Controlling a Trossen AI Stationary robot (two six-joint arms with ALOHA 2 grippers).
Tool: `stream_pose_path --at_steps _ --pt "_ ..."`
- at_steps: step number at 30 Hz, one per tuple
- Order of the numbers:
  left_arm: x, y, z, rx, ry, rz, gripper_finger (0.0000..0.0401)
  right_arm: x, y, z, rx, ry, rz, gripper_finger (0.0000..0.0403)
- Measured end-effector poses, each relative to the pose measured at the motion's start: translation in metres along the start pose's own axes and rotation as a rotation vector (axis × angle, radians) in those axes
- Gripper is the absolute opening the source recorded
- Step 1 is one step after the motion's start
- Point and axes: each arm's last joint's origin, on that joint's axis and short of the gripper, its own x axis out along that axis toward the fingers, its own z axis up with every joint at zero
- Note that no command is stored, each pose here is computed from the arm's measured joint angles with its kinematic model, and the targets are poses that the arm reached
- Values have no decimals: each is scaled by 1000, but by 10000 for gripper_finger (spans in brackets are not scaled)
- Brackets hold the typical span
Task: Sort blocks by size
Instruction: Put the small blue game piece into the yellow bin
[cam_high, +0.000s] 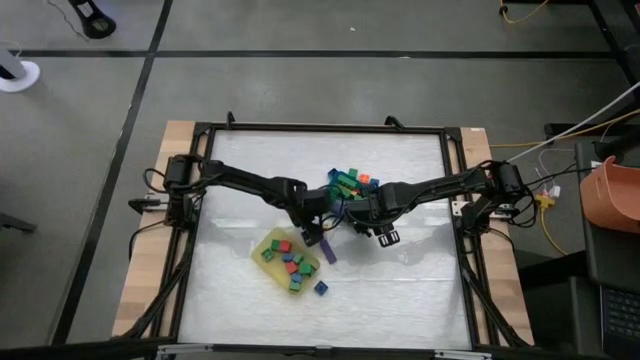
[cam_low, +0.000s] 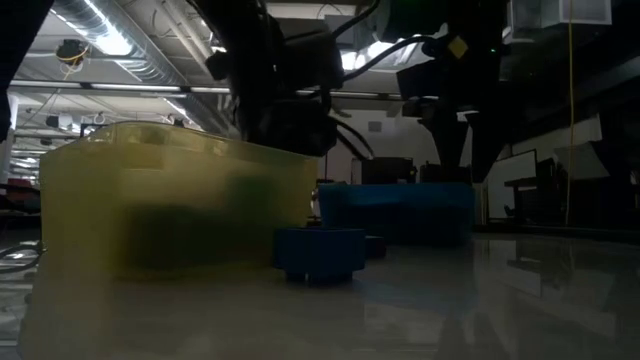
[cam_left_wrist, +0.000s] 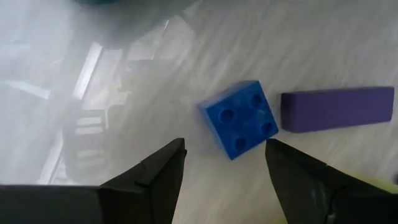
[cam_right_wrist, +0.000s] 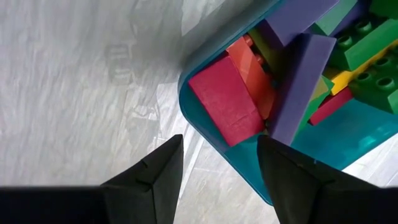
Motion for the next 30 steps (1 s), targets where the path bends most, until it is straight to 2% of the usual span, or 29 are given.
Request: stream_pose_path --at_steps 6,11,18,30 --pt "-12 1 9 -10 6 8 211 0 0 0 -3 0 0 202" --pt "-12 -4 13 -5 -42 -1 211 0 0 0 -4 0 0 202" --pt "-5 -10 10 -3 -61 51 211 0 0 0 -28 1 0 202" --pt "16 -12 7 5 -41 76 211 0 0 -1 -30 12 4 202"
